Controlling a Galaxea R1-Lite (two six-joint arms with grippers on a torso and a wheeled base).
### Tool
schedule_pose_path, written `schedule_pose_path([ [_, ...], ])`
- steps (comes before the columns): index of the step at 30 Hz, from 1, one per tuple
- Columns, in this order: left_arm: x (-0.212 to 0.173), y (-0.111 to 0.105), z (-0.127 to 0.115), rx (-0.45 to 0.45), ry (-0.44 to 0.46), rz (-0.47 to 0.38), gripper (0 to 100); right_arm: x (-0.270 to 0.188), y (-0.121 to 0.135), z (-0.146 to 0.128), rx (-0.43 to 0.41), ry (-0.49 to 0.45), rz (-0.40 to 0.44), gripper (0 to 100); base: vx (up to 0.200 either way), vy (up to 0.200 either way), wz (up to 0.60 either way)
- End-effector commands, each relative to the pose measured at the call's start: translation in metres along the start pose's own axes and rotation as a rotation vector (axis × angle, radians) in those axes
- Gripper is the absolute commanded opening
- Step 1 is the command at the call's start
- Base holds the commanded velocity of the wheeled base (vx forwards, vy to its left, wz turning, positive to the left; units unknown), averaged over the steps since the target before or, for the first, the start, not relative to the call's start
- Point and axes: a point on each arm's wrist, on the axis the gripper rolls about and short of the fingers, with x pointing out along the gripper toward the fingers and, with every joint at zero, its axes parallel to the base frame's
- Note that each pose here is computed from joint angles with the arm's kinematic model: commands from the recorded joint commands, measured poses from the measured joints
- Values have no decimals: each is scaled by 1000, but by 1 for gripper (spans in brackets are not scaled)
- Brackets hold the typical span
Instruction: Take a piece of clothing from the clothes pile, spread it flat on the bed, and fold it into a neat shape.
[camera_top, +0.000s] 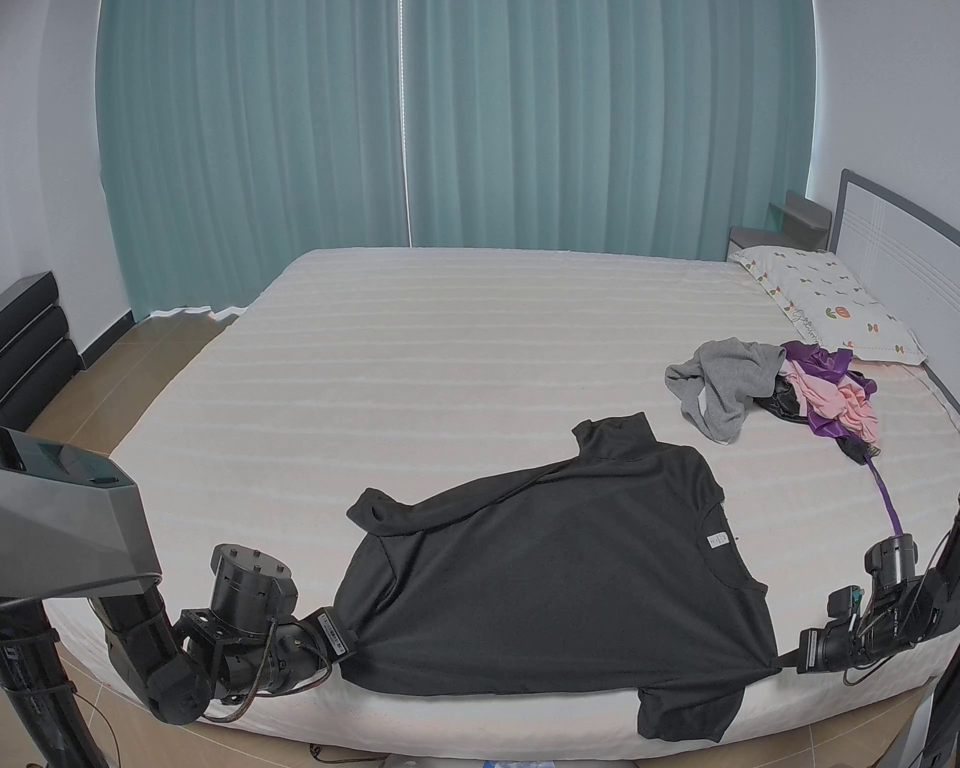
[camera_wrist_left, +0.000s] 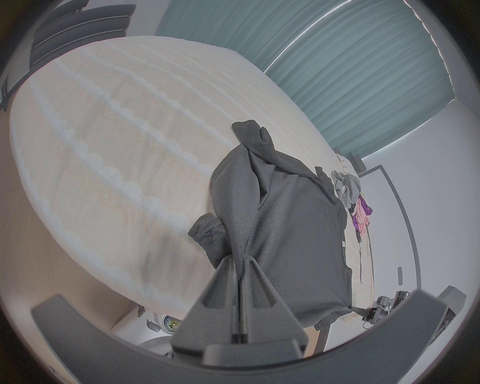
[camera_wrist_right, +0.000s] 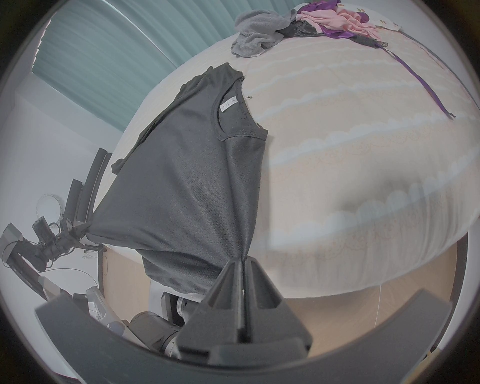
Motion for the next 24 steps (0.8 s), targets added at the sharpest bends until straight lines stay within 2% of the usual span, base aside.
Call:
schedule_pose_path([
  [1, 0, 0, 0, 0, 2, 1, 0, -1, 3, 0, -15, -3, 4, 0, 0, 0, 0],
  [2, 0, 0, -1, 1, 3, 2, 0, -1, 3, 0, -16, -5, 4, 100, 0, 0, 0],
  [3, 0, 0, -1, 1, 3, 2, 100, -1, 3, 0, -17, -4, 5, 100, 0, 0, 0],
  [7, -2, -1, 1, -2, -3, -5, 100, 0, 4, 12, -18, -47, 21, 100, 0, 0, 0],
  [14, -14, -7, 11, -17, -53, -46, 100, 0, 5, 29, 98, -96, 80, 100, 0, 0, 0],
  [19, -24, -4, 28, -55, -124, -60, 100, -2, 6, 40, 190, -132, 112, 100, 0, 0, 0],
  [24, -24, -3, 28, -63, -121, -58, 100, -6, 8, 40, 197, -143, 123, 100, 0, 0, 0],
])
